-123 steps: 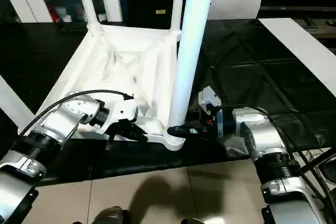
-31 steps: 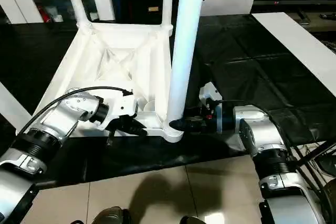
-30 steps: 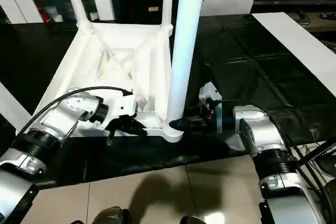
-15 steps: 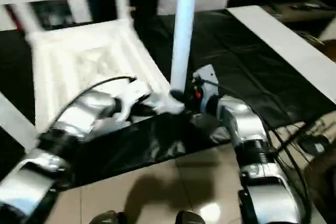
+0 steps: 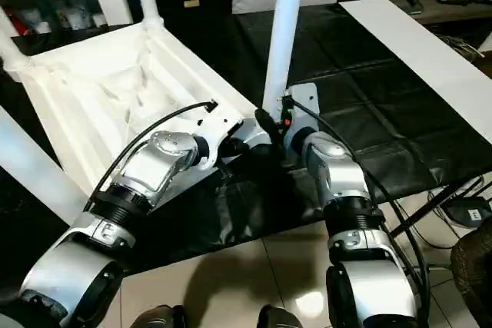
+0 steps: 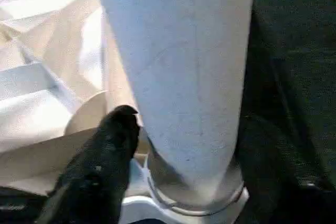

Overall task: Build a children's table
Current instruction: Rotate leg to tighten

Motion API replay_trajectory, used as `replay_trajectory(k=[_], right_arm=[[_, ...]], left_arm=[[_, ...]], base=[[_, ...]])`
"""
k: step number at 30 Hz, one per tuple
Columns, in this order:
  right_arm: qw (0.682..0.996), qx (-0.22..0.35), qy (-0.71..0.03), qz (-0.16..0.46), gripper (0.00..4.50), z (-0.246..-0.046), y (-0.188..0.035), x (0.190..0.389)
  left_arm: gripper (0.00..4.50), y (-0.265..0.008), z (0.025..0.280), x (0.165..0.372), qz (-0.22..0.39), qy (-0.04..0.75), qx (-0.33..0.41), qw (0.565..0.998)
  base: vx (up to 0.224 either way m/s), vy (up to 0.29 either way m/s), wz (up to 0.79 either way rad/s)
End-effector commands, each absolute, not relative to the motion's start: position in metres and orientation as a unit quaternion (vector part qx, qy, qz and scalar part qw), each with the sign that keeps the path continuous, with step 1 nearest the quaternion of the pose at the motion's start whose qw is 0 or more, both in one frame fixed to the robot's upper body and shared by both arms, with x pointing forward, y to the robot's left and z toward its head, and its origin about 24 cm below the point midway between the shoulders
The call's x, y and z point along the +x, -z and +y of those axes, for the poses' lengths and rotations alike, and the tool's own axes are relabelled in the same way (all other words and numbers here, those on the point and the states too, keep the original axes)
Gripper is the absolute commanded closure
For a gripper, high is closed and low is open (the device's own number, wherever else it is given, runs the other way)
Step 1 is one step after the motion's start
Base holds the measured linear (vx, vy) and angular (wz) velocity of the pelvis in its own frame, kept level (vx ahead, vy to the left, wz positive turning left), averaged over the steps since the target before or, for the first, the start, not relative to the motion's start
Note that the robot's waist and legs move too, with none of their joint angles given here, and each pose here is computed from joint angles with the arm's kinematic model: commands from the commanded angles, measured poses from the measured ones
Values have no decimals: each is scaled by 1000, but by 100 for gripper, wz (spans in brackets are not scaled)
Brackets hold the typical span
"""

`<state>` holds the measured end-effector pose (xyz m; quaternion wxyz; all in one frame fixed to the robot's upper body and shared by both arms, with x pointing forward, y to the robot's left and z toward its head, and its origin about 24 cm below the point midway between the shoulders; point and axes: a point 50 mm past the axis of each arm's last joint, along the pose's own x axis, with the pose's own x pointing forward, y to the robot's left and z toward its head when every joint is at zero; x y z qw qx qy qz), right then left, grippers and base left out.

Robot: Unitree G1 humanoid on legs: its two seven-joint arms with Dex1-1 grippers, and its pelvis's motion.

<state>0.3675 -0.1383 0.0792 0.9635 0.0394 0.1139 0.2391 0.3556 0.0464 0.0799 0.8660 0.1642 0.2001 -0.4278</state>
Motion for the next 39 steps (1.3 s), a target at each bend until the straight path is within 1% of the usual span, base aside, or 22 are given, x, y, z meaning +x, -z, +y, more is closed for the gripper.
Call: replay_trajectory(k=[1,3,6,8,11,13,14,15,16,18,23,25,26,27,28,30,32,33,34,37,38,39], right_arm=[[957,41,-263,117,110,-136,-75,363],[952,18,-284,115,104,-147,-75,359],[943,1,-313,117,71,-159,-75,354],[933,-12,-340,116,59,-172,-79,350],[918,-36,-378,116,27,-184,-83,345],[913,-45,-388,119,15,-188,-84,343],[905,-60,-404,121,15,-194,-86,341],[903,-62,-406,121,7,-195,-86,340],[897,-71,-420,121,7,-199,-88,339],[894,-74,-426,120,7,-200,-89,338],[856,-71,-495,129,7,-198,-91,329],[849,-71,-508,130,7,-197,-91,327],[849,-71,-508,130,7,-197,-91,327],[846,-74,-511,130,7,-196,-91,327],[835,-92,-527,130,7,-194,-89,324],[832,-98,-531,129,7,-193,-88,324],[818,-99,-553,125,7,-189,-88,322],[816,-98,-555,125,7,-189,-88,321],[804,-91,-573,127,24,-187,-87,319],[797,-82,-585,125,24,-185,-88,318],[794,-75,-590,126,52,-184,-88,317],[794,-70,-591,126,59,-183,-88,318]], left_arm=[[450,-92,38,356,168,455,173,857],[450,-89,47,357,168,462,192,849],[450,-85,57,357,169,474,213,838],[450,-81,67,357,177,484,233,825],[450,-79,73,354,186,508,244,805],[450,-78,75,352,186,523,253,792],[450,-76,80,348,189,549,271,768],[450,-76,81,347,190,555,275,762],[450,-73,85,344,194,573,291,741],[450,-71,87,344,195,577,298,735],[450,-69,93,333,195,633,313,681],[450,-69,95,330,192,646,317,667],[450,-69,95,330,192,646,317,667],[450,-69,95,329,191,652,317,662],[450,-69,95,326,186,671,316,644],[450,-69,95,325,185,674,316,641],[450,-70,96,325,185,676,320,637],[450,-70,96,325,185,676,320,637],[450,-70,96,325,185,678,320,635],[450,-71,96,325,183,683,317,633],[450,-72,96,324,183,685,315,631],[450,-72,96,324,182,687,314,629]], base=[[0,0,0],[0,0,0],[0,0,0],[0,0,0],[0,0,0],[0,0,0],[0,0,0],[0,0,0],[0,0,0],[0,0,0],[0,0,0],[0,0,0],[0,0,0],[0,0,0],[0,0,0],[0,0,0],[0,0,0],[0,0,0],[0,0,0],[0,0,0],[0,0,0],[0,0,0]])
